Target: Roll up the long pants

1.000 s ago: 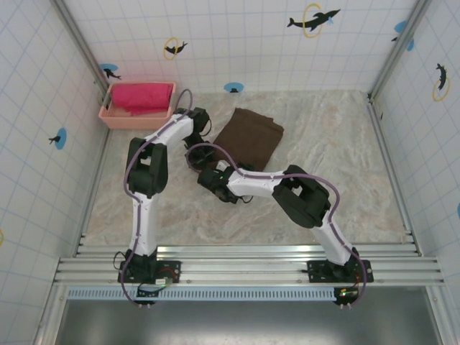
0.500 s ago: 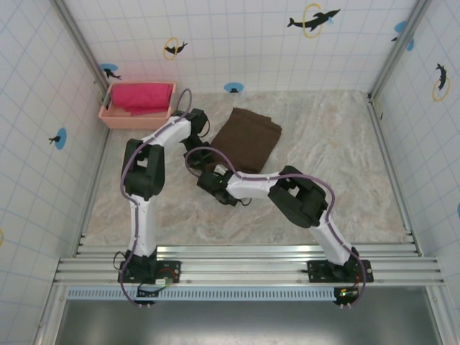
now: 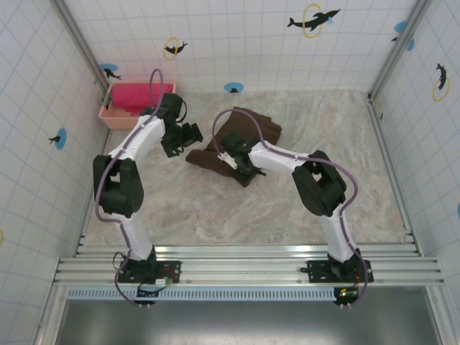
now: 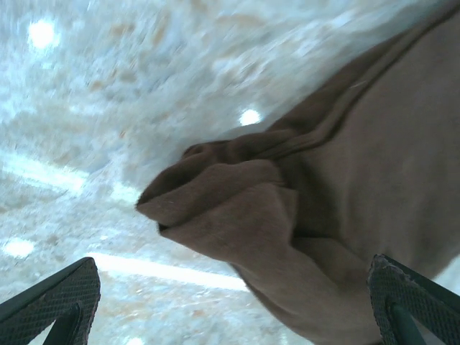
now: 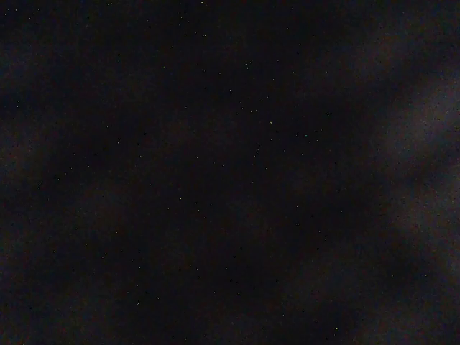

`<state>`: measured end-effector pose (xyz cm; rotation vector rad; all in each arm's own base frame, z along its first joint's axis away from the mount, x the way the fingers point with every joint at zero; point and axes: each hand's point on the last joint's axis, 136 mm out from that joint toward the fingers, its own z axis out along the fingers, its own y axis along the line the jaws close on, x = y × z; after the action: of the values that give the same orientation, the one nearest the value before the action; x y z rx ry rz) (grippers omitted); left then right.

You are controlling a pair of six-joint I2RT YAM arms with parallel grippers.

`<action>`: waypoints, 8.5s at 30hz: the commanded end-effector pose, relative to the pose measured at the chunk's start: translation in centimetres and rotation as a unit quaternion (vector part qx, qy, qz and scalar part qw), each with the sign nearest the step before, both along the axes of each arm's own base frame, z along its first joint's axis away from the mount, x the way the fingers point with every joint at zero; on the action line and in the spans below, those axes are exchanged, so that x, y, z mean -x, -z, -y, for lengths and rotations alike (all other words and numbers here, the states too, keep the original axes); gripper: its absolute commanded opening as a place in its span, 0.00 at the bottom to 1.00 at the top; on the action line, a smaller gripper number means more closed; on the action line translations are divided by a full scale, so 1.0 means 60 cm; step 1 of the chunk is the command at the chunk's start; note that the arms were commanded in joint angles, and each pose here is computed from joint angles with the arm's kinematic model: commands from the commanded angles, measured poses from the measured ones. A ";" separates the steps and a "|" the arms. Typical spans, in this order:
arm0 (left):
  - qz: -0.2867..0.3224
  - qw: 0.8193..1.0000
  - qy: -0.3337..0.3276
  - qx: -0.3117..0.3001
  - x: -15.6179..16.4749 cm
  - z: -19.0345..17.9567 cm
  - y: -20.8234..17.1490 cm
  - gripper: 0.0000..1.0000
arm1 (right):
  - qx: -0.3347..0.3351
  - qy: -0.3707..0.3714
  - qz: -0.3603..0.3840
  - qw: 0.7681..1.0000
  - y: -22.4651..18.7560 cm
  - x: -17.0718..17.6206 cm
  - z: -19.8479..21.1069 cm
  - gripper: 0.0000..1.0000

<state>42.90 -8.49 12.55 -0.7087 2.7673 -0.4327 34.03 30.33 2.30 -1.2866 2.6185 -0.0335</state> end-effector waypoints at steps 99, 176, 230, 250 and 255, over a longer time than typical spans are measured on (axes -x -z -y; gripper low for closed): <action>-0.251 0.967 -0.046 0.018 0.084 0.095 0.178 0.00 | 0.146 0.019 0.240 0.960 -0.004 0.065 -0.073 0.99; 0.172 0.970 0.011 0.170 -0.003 0.044 -0.022 0.97 | 0.007 0.074 -0.154 0.985 0.142 0.181 -0.037 0.00; -0.213 0.976 -0.028 -0.033 0.148 0.010 0.200 0.00 | 0.016 0.025 0.195 0.980 -0.189 0.072 -0.095 0.99; -0.359 0.929 -0.066 -0.062 0.137 0.017 0.207 0.00 | 0.088 -0.035 0.266 0.959 -0.127 0.019 -0.180 0.99; -0.358 0.930 -0.063 -0.060 0.135 0.018 0.205 0.00 | 0.108 -0.031 0.246 0.963 -0.067 0.008 -0.167 0.99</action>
<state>39.70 -10.56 3.36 -1.0902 3.1457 -0.2020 32.66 40.24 7.24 -1.2404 2.1905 -0.5523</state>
